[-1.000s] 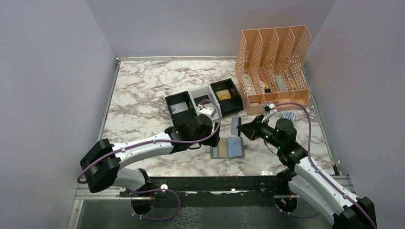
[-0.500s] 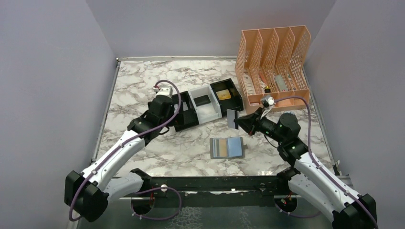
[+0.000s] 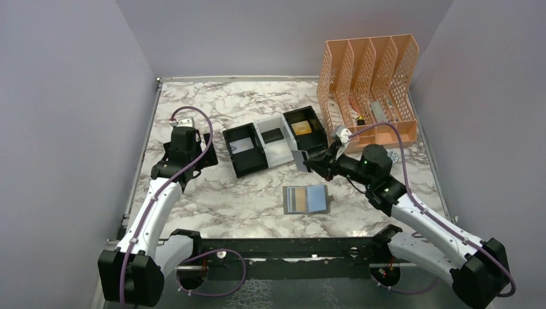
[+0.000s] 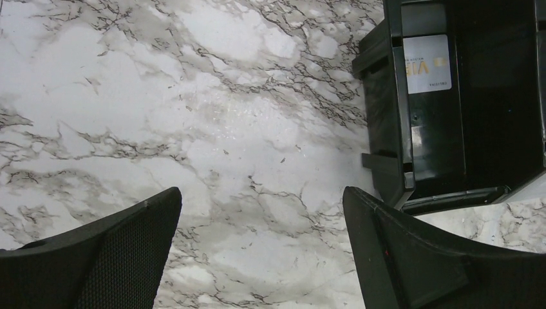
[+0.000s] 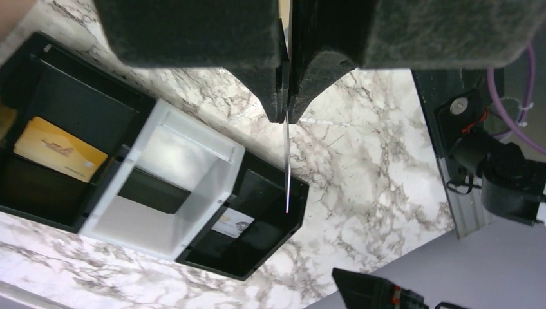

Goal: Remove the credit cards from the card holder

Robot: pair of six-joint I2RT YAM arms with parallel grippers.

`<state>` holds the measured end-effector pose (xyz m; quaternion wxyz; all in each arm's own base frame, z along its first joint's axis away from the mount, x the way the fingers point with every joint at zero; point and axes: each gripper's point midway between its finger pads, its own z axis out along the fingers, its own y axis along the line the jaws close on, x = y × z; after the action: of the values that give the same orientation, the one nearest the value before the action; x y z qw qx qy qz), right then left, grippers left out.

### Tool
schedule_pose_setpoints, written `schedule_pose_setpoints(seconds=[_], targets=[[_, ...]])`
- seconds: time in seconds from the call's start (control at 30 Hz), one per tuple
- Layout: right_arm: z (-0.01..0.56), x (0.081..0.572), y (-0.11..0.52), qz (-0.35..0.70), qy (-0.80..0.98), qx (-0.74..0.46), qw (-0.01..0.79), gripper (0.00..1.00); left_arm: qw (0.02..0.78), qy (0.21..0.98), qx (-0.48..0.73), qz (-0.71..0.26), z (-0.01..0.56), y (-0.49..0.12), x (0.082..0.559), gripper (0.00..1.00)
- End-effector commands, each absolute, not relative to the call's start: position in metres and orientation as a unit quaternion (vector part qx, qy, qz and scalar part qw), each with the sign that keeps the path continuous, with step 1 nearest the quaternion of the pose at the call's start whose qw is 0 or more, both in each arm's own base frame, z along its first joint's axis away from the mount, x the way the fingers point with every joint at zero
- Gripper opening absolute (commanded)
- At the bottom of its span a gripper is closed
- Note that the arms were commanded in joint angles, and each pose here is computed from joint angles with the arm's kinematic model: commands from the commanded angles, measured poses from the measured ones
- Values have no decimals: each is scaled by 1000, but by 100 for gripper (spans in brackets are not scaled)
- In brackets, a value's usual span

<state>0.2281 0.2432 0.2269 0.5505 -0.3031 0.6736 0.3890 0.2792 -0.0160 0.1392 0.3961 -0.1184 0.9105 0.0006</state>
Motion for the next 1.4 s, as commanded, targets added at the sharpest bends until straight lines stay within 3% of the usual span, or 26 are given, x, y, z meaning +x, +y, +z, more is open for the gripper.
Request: schedule_pose_setpoints(seconds=[0.0, 0.33, 0.57, 1.37], targets=[[235, 230, 266, 346, 638, -370, 580, 1, 417, 902, -116, -5, 148, -16, 279, 99], [230, 241, 357, 185, 583, -512, 604, 1, 460, 874, -148, 42, 169, 7, 276, 99], [208, 272, 384, 79, 569, -555, 602, 1, 485, 854, -177, 72, 181, 23, 270, 99], [139, 339, 459, 8, 563, -595, 573, 1, 503, 836, -196, 93, 192, 34, 264, 99]])
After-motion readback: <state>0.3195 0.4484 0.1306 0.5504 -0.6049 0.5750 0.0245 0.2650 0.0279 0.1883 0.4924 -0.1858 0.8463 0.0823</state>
